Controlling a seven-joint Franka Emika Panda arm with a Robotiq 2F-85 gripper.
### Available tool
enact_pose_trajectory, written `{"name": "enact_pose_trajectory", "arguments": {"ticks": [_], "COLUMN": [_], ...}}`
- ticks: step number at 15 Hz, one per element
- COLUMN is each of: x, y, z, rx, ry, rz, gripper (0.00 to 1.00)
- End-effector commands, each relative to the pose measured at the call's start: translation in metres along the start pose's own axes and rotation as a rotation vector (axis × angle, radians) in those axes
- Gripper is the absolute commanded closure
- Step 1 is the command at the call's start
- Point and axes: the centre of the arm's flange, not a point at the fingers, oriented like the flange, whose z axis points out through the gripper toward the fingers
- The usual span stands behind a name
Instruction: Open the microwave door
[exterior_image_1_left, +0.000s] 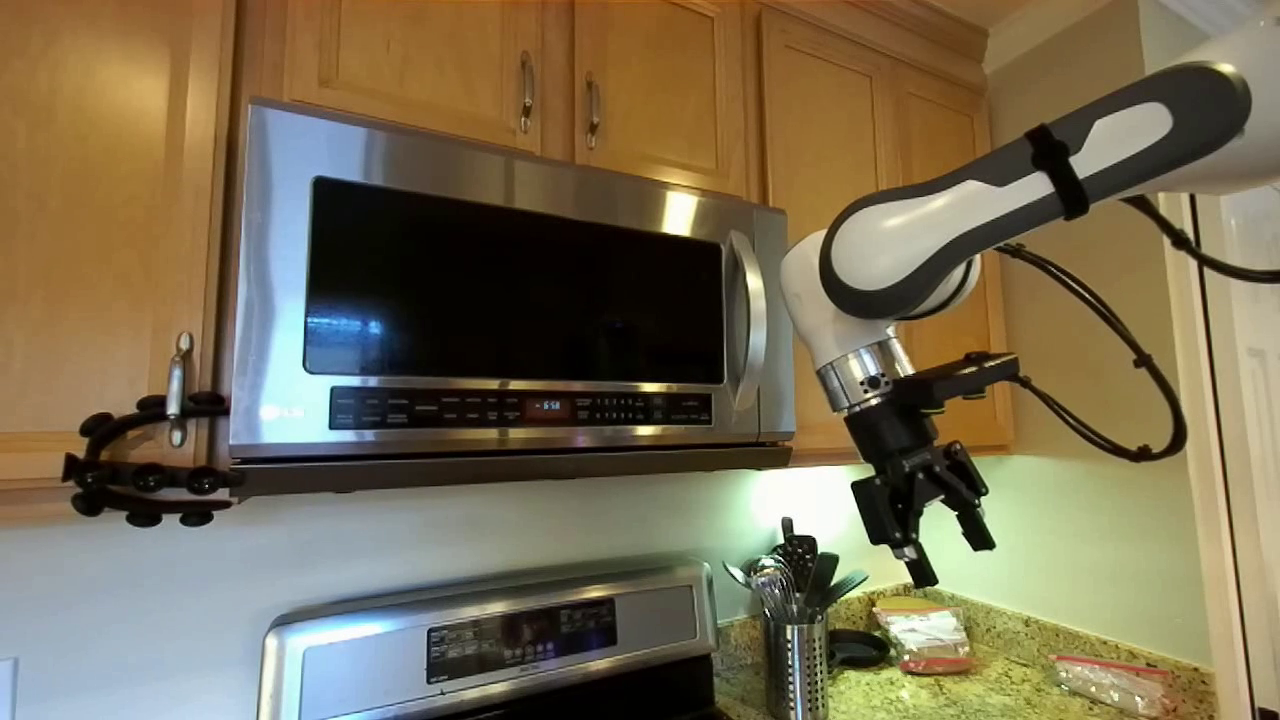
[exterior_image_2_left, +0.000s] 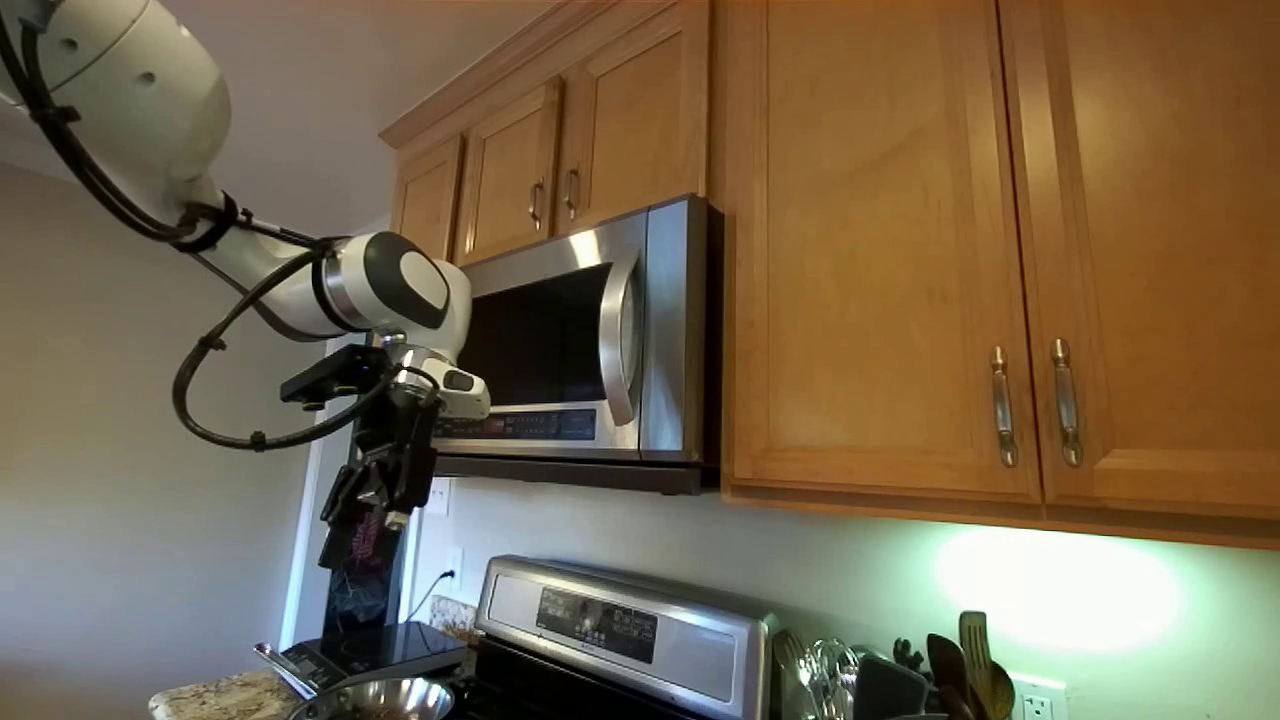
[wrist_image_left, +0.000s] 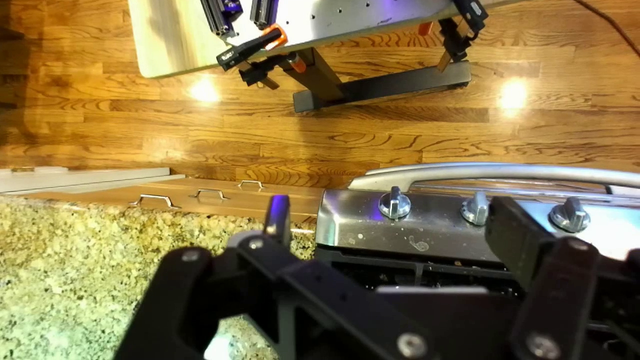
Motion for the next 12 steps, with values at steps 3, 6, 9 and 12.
{"name": "enact_pose_trajectory", "arguments": {"ticks": [3, 6, 9, 12], "x": [0.008, 0.009, 0.005, -0.001], "y": [0.023, 0.039, 0.054, 0.063], "z": [-0.011, -0.028, -0.051, -0.075], "rx": [-0.006, -0.044, -0.031, 0.031], "ry": [0.201, 0.337, 0.487, 0.636], "rz": [0.038, 0.056, 0.077, 0.104], "gripper": [0.0, 0.0, 0.0, 0.0]}}
